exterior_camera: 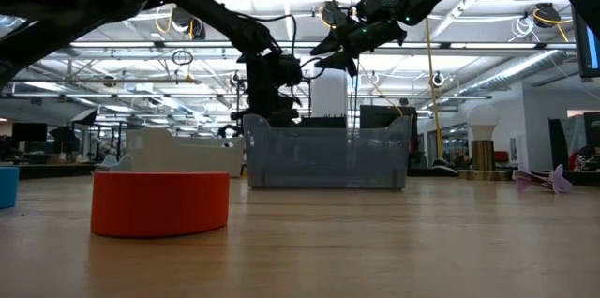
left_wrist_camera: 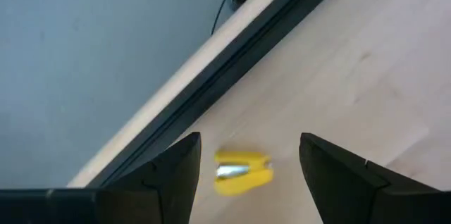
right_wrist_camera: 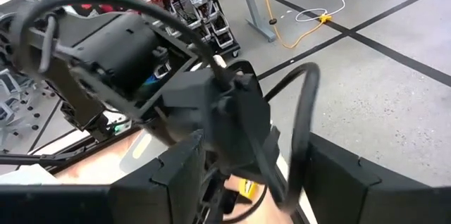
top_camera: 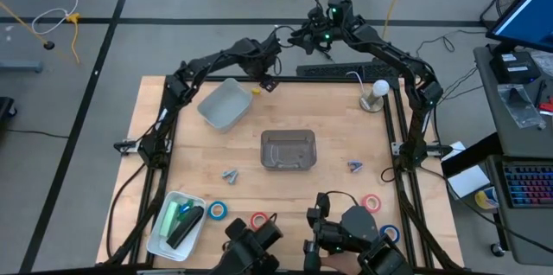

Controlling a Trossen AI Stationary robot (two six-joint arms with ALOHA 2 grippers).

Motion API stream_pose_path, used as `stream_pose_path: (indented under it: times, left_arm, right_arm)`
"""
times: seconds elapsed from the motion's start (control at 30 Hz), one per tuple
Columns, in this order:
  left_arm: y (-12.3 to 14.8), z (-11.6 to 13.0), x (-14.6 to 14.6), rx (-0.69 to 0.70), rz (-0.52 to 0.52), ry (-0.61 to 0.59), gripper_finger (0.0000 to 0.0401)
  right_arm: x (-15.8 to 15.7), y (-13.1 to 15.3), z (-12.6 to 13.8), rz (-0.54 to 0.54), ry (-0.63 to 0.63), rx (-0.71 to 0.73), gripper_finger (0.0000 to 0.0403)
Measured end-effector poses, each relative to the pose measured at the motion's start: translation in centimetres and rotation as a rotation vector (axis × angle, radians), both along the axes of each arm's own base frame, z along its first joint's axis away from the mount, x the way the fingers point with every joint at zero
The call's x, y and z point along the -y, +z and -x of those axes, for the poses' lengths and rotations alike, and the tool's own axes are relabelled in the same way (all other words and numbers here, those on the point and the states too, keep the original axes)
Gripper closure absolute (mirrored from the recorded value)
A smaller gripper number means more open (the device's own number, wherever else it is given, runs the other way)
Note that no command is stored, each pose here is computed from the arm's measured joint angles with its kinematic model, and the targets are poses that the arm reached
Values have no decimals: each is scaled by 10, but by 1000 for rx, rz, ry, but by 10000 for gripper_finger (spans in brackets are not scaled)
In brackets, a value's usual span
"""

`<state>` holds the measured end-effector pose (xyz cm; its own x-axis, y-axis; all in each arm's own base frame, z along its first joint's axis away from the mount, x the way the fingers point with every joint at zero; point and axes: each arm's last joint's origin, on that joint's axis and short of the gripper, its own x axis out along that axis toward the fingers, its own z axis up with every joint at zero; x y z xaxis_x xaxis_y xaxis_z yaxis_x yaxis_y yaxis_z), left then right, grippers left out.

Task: Pick and place Stapler, Stapler remover, tape
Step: Put the yellow stapler into the white bin

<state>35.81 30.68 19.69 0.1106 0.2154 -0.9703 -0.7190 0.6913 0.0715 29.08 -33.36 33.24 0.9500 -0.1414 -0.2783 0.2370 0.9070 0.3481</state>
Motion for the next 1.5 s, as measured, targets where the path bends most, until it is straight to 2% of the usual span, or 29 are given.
stream_pose_path:
  times: [0.33,1.07,1.5]
  left_arm:
    - [-24,17,-1,-50,111,43,160]
    - [-50,19,2,-27,132,-15,160]
    - [-50,16,3,-20,100,-22,161]
  right_arm:
    - [0,1,0,9,4,3,195]
    - [0,2,0,22,1,12,195]
    - [0,2,0,22,1,12,195]
